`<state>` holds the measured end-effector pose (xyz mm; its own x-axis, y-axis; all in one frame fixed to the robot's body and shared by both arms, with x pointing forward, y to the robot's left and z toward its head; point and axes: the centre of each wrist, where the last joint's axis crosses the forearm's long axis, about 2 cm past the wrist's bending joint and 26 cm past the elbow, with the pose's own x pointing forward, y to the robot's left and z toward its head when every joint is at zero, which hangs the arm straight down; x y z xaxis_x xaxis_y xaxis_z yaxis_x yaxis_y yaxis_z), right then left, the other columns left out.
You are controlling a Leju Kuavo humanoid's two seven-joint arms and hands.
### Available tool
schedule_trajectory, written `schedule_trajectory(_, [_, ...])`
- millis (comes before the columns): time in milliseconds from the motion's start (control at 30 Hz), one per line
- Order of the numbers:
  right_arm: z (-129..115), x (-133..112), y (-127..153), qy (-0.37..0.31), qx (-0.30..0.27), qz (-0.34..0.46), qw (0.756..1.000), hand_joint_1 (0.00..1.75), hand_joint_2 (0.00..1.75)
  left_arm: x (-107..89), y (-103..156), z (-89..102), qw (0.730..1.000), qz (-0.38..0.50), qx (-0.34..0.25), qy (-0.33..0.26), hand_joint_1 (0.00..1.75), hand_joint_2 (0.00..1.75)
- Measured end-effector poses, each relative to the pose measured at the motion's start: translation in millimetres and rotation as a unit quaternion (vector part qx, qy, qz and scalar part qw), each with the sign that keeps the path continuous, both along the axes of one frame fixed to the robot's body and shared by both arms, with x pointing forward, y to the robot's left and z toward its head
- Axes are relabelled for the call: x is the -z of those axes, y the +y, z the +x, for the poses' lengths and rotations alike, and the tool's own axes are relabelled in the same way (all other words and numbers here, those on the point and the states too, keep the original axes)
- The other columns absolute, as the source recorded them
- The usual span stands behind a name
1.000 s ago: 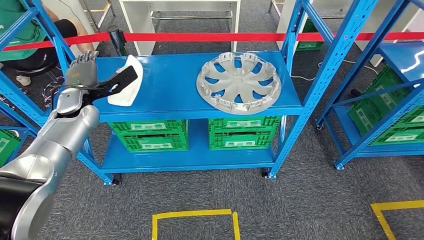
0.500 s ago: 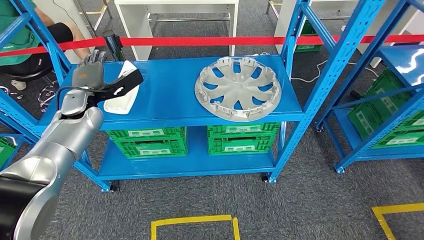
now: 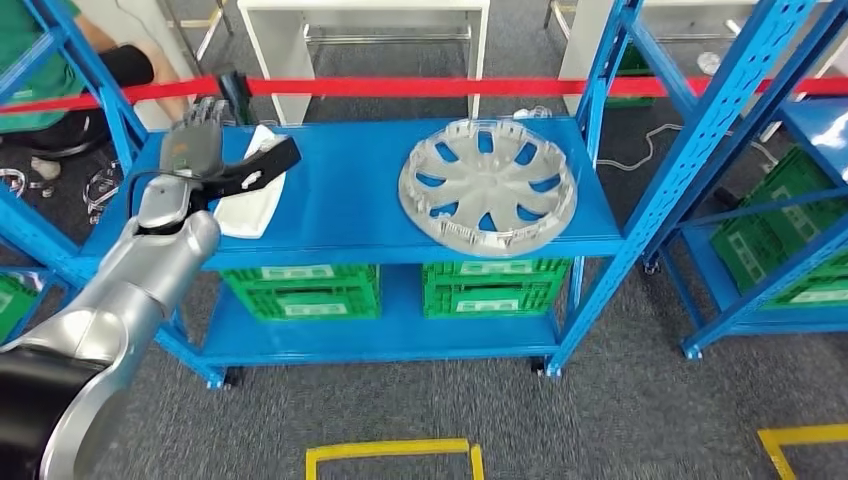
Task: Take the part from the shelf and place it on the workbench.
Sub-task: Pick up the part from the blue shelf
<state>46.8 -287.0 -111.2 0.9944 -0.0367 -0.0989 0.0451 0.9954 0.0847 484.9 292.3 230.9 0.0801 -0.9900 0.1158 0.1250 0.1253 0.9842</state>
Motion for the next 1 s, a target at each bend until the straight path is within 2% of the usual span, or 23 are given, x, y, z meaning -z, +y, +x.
schedule_trajectory(1000, [0.0, 0.0, 1.6, 0.0, 0.007, 0.002, 1.0, 0.0, 0.0, 3.0, -6.4, -1.1, 1.0, 0.001, 0.005, 0.007, 0.0, 0.0])
